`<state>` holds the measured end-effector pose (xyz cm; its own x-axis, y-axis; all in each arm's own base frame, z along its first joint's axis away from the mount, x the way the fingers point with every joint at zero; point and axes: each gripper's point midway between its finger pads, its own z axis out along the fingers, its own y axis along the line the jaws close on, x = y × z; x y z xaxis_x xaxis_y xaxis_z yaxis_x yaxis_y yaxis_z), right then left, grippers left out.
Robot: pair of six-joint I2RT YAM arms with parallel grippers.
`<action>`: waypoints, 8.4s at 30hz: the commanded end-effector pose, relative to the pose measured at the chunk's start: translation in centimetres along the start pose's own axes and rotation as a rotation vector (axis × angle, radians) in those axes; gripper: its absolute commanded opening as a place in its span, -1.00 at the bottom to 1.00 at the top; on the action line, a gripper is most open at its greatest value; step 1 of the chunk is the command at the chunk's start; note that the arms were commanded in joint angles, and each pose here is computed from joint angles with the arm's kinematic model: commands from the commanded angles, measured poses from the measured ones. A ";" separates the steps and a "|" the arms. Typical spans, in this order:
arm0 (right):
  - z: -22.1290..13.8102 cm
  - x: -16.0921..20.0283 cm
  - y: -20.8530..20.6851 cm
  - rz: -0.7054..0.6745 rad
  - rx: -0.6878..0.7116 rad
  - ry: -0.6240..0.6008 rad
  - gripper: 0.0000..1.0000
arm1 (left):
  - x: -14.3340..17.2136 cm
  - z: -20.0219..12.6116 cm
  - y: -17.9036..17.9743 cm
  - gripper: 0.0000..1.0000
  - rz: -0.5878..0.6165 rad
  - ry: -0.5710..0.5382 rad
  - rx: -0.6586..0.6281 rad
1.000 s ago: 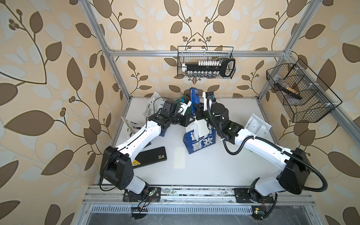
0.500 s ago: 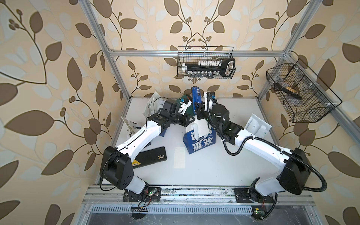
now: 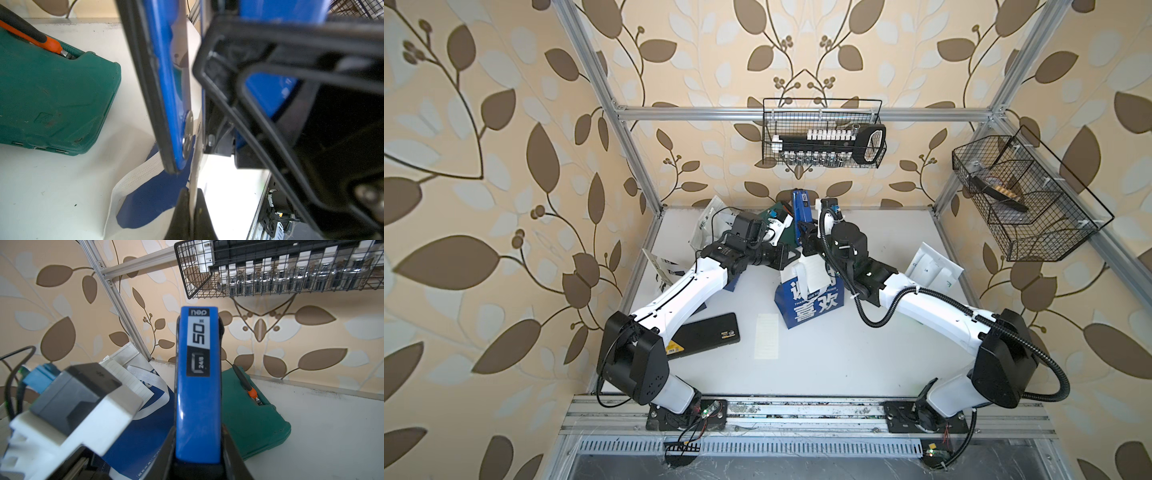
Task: Staple the receipts to the bags
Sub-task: Place the stapler in the takeout bag, then staple the receipt to the takeout bag, then pick up the stapler from the takeout bag, then pick up the takeout bag from the center of the board, then place the takeout bag at the center of the board, then place the stapler at the center of the board.
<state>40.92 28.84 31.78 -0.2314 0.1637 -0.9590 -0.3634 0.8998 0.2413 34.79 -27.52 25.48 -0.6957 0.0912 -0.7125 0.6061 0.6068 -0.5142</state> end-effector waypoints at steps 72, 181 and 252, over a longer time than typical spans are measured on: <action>-9.6 7.1 0.4 -0.477 -1.126 0.471 0.44 | -0.2 -2.1 -7.2 -1.00 0.703 -0.117 0.266; -4.8 3.2 -2.6 -0.194 -0.064 0.171 -0.25 | -2.3 0.2 -6.1 -1.00 0.621 -0.214 0.181; -6.1 21.1 -22.2 0.424 0.459 0.752 -0.86 | -9.4 -14.1 4.7 0.98 0.385 -0.501 -0.606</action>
<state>39.20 8.89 8.63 -0.7986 0.3660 -0.4777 0.2347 0.9204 0.3128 39.02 -15.98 34.97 -0.1516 0.1516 -0.9767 0.4334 0.8983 0.0722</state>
